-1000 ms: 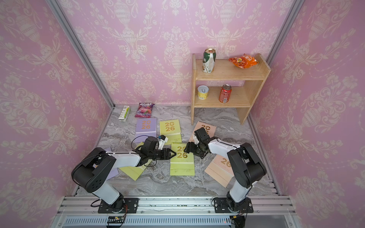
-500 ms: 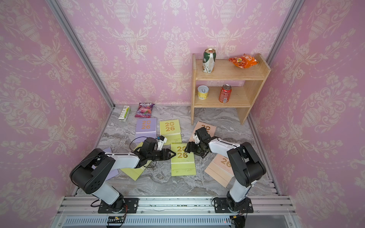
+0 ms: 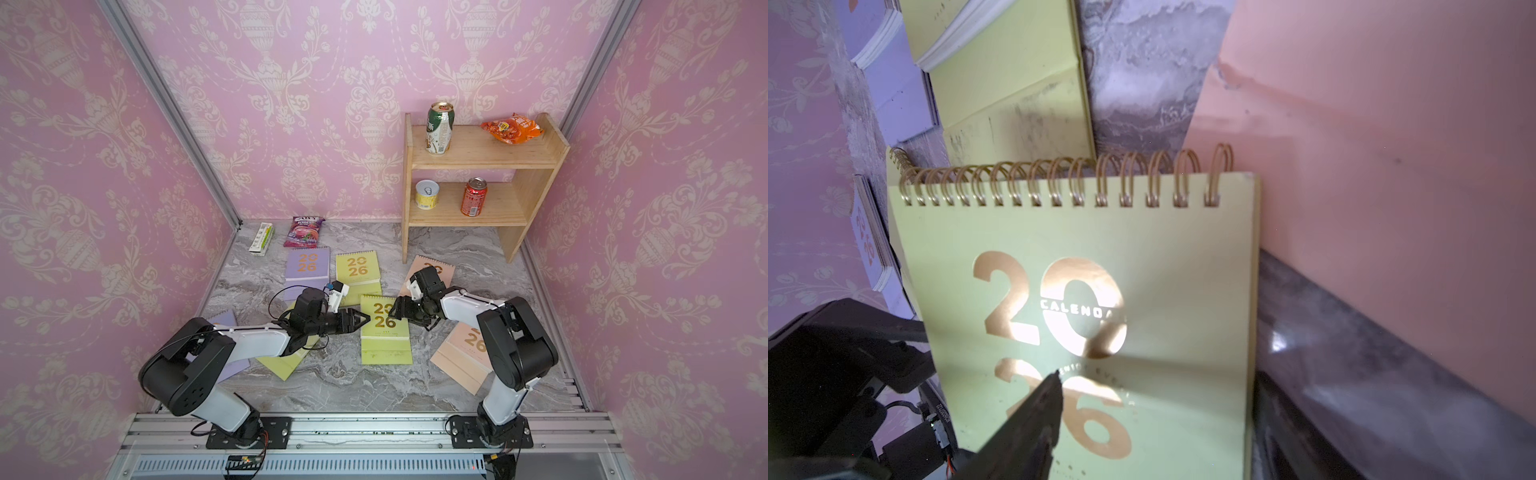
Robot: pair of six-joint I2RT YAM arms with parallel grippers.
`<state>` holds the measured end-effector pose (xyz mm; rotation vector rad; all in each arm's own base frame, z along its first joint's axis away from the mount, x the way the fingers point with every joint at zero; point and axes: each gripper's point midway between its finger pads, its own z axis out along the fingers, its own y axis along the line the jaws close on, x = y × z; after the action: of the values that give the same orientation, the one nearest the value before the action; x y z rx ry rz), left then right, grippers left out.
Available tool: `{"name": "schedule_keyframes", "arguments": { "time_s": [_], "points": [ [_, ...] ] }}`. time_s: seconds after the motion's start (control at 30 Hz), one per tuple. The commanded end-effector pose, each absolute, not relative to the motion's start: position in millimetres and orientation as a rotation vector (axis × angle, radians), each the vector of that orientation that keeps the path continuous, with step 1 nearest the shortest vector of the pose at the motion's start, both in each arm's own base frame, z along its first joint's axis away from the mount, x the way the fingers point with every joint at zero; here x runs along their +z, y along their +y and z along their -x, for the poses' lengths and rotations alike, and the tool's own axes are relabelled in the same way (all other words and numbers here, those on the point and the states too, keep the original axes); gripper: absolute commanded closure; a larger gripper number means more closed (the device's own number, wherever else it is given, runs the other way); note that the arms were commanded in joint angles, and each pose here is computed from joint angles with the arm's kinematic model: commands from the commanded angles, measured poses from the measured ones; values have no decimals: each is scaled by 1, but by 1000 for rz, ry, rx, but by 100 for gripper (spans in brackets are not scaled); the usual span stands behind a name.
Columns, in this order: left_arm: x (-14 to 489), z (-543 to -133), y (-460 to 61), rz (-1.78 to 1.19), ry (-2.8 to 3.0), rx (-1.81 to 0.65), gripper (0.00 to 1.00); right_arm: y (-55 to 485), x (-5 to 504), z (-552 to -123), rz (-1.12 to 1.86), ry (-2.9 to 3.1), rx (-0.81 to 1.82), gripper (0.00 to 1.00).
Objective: Stack the calendars
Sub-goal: Pick up the calendar at the center of the board.
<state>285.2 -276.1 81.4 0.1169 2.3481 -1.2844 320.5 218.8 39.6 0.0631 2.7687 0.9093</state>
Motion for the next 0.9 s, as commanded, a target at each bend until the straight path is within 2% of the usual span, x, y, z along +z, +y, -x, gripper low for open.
{"name": "schedule_keyframes", "arguments": {
  "time_s": [0.0,0.23,0.33,0.57,0.87],
  "points": [
    [108,-275,-298,-240,2258,-1446,44,242,36,-305,53,2785,1063,28],
    [102,-276,-300,-227,2275,-1460,55,244,40,-303,88,2762,1092,29],
    [99,-276,-300,-222,2284,-1457,63,244,40,-303,85,2761,1088,29],
    [95,-276,-296,-211,2307,-1420,100,238,43,-303,68,2752,1043,30],
    [86,-263,-282,-150,2369,-1376,100,216,68,-296,60,2707,922,27]
  ]
}}
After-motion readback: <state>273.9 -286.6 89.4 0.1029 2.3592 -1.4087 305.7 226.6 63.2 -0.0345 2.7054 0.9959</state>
